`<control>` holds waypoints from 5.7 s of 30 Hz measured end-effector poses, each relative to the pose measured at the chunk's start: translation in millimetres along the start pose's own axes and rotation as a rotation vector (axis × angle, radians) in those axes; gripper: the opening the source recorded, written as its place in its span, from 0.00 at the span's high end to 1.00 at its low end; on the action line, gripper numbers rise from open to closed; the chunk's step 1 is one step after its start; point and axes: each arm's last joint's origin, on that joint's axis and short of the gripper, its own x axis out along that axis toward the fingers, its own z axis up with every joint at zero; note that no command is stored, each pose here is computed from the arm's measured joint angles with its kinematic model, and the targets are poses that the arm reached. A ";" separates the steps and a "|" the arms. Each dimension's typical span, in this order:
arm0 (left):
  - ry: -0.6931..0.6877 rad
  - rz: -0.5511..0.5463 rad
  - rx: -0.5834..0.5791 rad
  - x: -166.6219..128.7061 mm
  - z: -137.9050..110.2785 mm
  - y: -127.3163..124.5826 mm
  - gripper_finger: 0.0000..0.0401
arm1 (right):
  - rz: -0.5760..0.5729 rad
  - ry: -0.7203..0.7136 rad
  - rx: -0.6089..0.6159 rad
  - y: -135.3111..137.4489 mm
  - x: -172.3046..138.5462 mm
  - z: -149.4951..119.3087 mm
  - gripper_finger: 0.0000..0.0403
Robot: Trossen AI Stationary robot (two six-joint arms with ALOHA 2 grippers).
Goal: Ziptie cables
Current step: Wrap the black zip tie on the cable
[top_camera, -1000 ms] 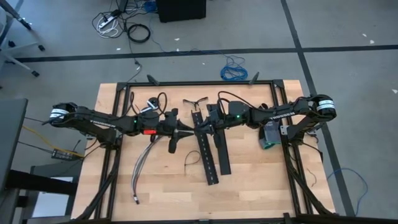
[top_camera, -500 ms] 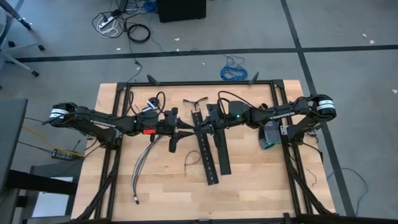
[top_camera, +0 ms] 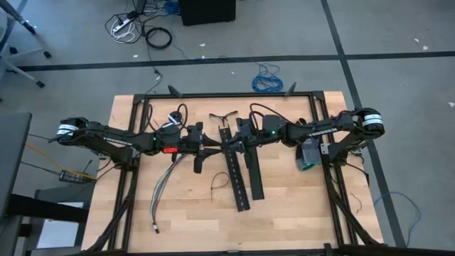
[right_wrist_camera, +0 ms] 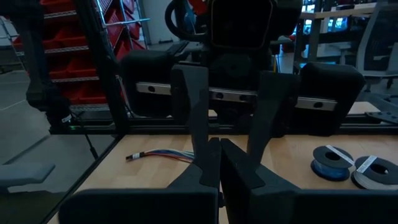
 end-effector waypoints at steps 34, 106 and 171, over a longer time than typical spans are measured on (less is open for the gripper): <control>-0.027 0.049 0.063 -0.1 2.2 1.3 1.00 | -0.054 -0.036 -0.096 -1.4 -0.1 3.4 0.84; 0.299 0.534 0.058 -113.4 -7.0 -26.0 1.00 | 0.036 0.378 -0.064 -27.1 101.4 -83.8 0.64; 0.181 0.572 0.186 -126.0 12.6 -20.8 1.00 | -0.623 0.938 -0.410 -23.2 70.6 63.8 1.00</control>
